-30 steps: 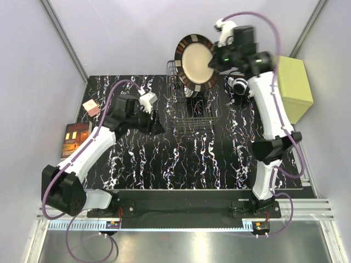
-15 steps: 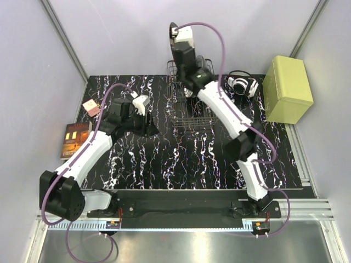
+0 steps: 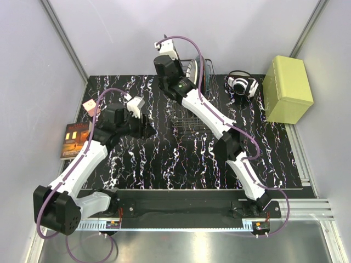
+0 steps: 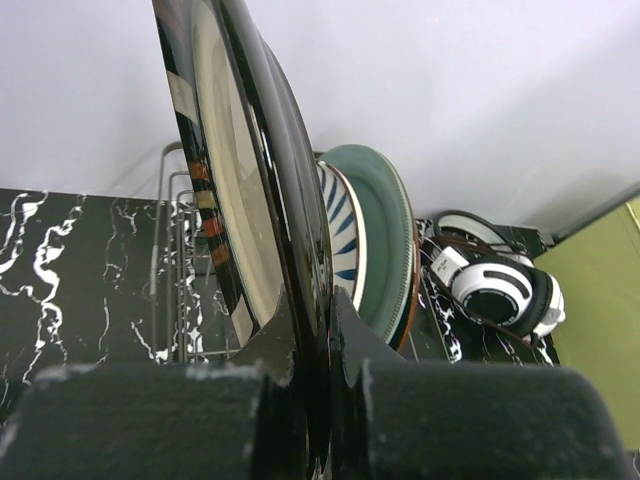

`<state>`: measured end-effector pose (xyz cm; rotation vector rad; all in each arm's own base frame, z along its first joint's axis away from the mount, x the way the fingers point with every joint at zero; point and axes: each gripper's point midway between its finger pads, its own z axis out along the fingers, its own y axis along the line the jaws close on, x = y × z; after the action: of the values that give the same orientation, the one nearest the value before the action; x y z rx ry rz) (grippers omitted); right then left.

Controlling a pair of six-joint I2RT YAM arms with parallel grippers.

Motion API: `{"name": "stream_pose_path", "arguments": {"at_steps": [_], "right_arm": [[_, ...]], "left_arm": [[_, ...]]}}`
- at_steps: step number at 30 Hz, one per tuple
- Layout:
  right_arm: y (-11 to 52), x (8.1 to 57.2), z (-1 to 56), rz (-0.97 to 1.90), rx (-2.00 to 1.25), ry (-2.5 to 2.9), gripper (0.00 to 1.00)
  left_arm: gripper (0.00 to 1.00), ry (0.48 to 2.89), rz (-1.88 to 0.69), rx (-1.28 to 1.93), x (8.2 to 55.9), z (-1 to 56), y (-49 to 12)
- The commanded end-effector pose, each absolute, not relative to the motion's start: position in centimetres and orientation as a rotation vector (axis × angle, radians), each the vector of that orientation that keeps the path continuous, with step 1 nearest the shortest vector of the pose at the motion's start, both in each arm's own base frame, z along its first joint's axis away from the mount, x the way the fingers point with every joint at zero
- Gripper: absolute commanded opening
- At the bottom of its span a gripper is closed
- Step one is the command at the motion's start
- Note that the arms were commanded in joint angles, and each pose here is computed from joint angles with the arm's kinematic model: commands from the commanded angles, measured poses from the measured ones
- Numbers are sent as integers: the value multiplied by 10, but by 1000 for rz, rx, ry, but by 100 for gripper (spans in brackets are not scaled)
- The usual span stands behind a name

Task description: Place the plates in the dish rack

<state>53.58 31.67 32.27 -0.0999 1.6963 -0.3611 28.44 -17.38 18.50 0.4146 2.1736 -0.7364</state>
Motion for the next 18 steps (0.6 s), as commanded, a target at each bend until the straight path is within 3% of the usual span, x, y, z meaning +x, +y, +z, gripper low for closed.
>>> {"name": "stream_pose_path", "arguments": {"at_steps": [1,18], "right_arm": [[295,531,388,-254,182,1549,0],[281,564,330,-330,171,1624,0]], "left_arm": [[57,2085,-717,404,291,200,-172],[57,2094,-710,388,291,192,-170]]}}
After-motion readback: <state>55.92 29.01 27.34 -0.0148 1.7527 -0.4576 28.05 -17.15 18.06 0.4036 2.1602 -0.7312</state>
